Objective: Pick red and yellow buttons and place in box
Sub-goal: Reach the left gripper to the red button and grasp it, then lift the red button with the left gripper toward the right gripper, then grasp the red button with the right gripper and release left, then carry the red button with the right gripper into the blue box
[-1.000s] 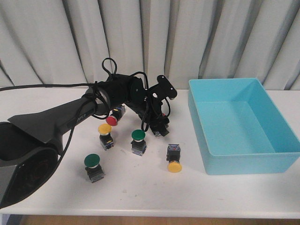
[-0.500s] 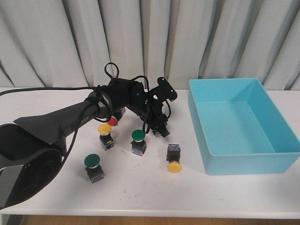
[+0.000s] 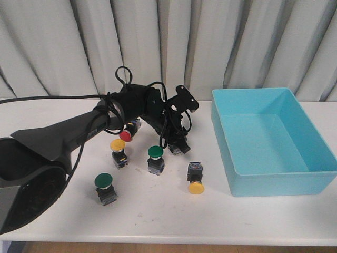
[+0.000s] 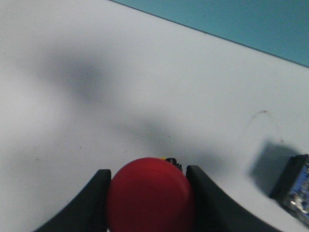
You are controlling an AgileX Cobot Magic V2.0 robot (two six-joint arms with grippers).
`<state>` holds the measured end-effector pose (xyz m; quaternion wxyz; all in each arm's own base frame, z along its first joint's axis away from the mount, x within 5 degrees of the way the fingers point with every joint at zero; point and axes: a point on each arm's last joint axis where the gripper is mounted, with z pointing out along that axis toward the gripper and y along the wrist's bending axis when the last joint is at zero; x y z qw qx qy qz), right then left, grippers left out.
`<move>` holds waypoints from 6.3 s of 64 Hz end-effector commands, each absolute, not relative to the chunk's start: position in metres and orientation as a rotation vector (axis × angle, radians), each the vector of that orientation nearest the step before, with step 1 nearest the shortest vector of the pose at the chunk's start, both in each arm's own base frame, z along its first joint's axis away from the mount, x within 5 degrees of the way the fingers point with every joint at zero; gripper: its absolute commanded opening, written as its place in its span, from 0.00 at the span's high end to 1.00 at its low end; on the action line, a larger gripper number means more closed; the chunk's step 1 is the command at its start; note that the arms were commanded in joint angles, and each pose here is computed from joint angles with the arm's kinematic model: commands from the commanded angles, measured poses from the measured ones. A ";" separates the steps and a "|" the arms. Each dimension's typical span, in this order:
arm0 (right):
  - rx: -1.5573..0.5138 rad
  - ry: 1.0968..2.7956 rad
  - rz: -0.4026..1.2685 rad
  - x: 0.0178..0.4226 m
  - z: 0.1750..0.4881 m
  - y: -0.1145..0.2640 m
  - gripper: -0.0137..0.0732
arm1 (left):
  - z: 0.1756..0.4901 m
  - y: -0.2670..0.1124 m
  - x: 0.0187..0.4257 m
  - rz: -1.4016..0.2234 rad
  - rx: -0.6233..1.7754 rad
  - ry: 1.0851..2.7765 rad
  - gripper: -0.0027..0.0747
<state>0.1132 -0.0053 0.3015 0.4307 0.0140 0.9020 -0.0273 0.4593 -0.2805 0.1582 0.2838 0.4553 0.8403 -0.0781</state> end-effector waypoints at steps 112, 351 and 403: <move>-0.394 2.329 0.198 0.160 0.310 0.024 0.24 | 0.327 -0.166 0.197 -0.479 1.111 1.879 0.80; -0.136 2.857 -0.164 0.416 0.175 0.011 0.54 | 0.315 -0.180 0.193 -0.457 1.515 1.609 0.24; -0.154 2.569 -0.068 0.343 0.327 0.014 0.37 | 0.310 -0.173 0.197 -0.392 1.474 1.735 0.24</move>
